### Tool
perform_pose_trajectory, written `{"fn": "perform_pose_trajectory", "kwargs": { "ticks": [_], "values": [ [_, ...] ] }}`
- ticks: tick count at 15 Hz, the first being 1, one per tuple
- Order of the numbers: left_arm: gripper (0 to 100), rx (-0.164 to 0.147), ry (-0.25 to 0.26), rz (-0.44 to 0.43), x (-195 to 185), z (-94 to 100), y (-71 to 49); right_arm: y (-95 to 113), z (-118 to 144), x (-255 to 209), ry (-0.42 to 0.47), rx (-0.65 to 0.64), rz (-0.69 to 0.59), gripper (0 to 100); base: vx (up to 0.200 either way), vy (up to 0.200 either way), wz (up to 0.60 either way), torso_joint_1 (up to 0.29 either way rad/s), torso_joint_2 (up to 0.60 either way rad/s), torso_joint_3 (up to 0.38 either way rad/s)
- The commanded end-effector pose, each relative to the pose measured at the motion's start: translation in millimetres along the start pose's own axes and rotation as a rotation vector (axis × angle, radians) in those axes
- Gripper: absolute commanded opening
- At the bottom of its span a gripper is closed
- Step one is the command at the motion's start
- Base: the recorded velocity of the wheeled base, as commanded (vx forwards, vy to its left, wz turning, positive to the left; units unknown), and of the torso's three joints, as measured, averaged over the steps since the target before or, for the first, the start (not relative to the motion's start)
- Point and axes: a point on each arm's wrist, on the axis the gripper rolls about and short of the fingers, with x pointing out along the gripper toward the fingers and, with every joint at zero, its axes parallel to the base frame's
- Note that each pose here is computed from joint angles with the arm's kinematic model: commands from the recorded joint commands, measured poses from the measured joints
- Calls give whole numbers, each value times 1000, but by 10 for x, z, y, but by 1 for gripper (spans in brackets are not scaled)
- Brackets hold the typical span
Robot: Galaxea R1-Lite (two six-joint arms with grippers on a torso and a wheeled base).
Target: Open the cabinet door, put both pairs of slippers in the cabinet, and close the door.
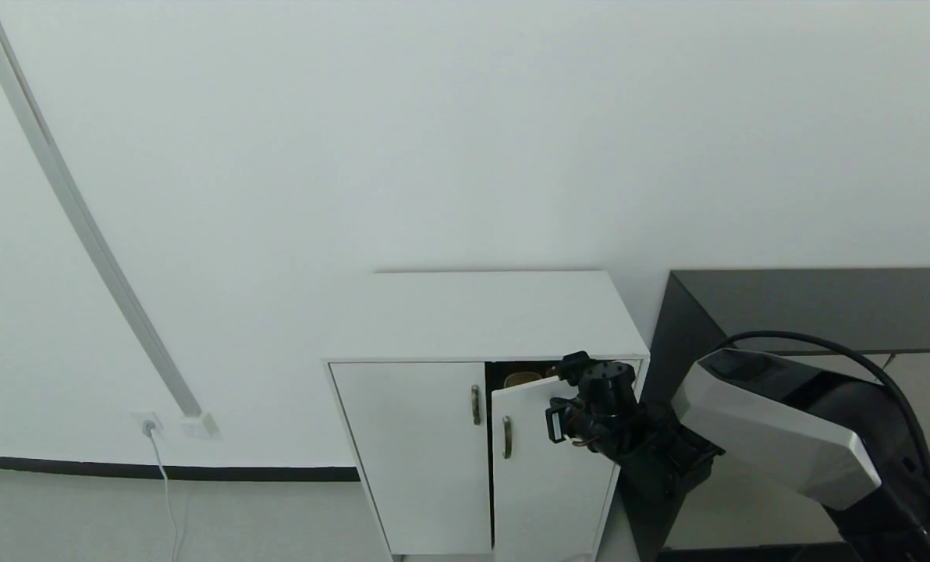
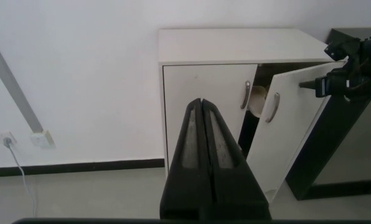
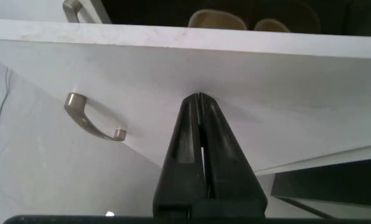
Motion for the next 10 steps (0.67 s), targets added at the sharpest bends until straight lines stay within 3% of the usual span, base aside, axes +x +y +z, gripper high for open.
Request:
{"fn": "perform_pose_trajectory", "kwargs": {
  "ticks": [1, 10],
  "values": [
    [0, 0, 1, 1, 1, 0, 0, -40, -22, 86, -9, 4, -10, 0, 0, 0, 0, 0, 0, 0],
    [0, 0, 1, 1, 1, 0, 0, -121, 10, 208, -24, 12, -27, 0, 0, 0, 0, 0, 0, 0]
  ]
}}
